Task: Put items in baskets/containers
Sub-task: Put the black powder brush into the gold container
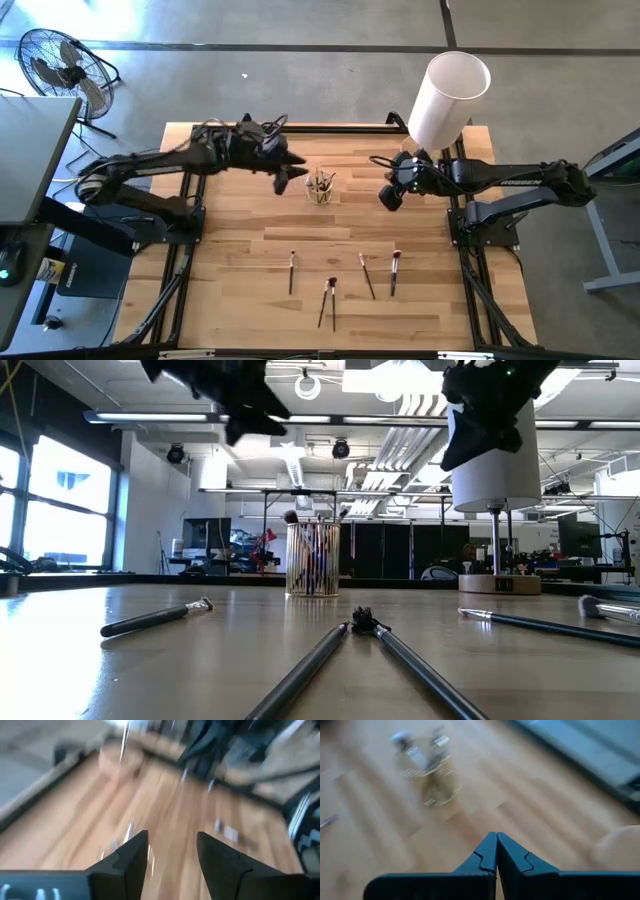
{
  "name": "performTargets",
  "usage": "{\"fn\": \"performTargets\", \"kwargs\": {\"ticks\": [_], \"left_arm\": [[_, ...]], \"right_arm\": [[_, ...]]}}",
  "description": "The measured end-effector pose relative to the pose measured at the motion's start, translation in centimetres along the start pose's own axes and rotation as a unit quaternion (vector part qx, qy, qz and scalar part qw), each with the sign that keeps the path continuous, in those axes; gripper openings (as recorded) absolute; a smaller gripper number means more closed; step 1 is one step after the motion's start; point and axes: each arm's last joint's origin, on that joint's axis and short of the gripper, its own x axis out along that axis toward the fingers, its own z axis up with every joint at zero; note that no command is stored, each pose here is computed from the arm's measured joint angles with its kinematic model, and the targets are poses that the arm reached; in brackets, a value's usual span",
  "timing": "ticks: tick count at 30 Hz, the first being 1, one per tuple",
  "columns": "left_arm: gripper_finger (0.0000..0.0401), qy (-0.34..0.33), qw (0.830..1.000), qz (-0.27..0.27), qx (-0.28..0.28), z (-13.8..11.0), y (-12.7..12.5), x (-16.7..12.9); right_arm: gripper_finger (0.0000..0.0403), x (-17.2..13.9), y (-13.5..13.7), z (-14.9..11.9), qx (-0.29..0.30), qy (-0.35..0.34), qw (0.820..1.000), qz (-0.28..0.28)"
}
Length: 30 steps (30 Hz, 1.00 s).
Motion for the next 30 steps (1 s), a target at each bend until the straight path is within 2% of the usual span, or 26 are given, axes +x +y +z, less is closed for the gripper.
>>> {"fn": "performTargets", "kwargs": {"ticks": [4,8,9,12,18,22,27,30], "left_arm": [[0.0114,0.111,0.992,0.054,-0.023,0.5,-1.2,-2.4],[0.0023,0.178,0.982,0.065,-0.010,-1.0,-2.7,-3.7],[0.0012,0.183,0.981,0.061,-0.010,-1.5,-3.2,-3.9],[0.0017,0.209,0.975,0.069,-0.023,-4.1,-3.9,-4.5],[0.0005,0.207,0.977,0.046,-0.036,-9.0,-4.9,-6.5],[0.0008,0.215,0.974,0.034,-0.072,-11.4,-5.0,-7.4],[0.0002,0.221,0.971,0.025,-0.091,-12.4,-5.2,-7.9],[0.0003,0.216,0.971,0.017,-0.097,-12.2,-5.4,-7.9]], "right_arm": [[0.0002,0.6,1.2,-0.3,0.002,0.036,0.997,0.062],[0.0001,1.7,3.0,-0.4,0.075,0.029,0.993,0.084],[0.0001,1.9,3.6,-0.5,0.083,0.029,0.992,0.094],[0.0001,2.5,5.6,-1.4,0.100,0.030,0.989,0.103],[0.0000,2.8,8.5,-4.9,0.178,0.078,0.979,0.066],[0.0000,2.9,9.0,-7.4,0.235,0.134,0.963,0.005],[0.0000,2.9,8.5,-9.6,0.292,0.204,0.930,-0.088],[0.0000,3.1,8.8,-10.5,0.310,0.234,0.916,-0.105]]}}
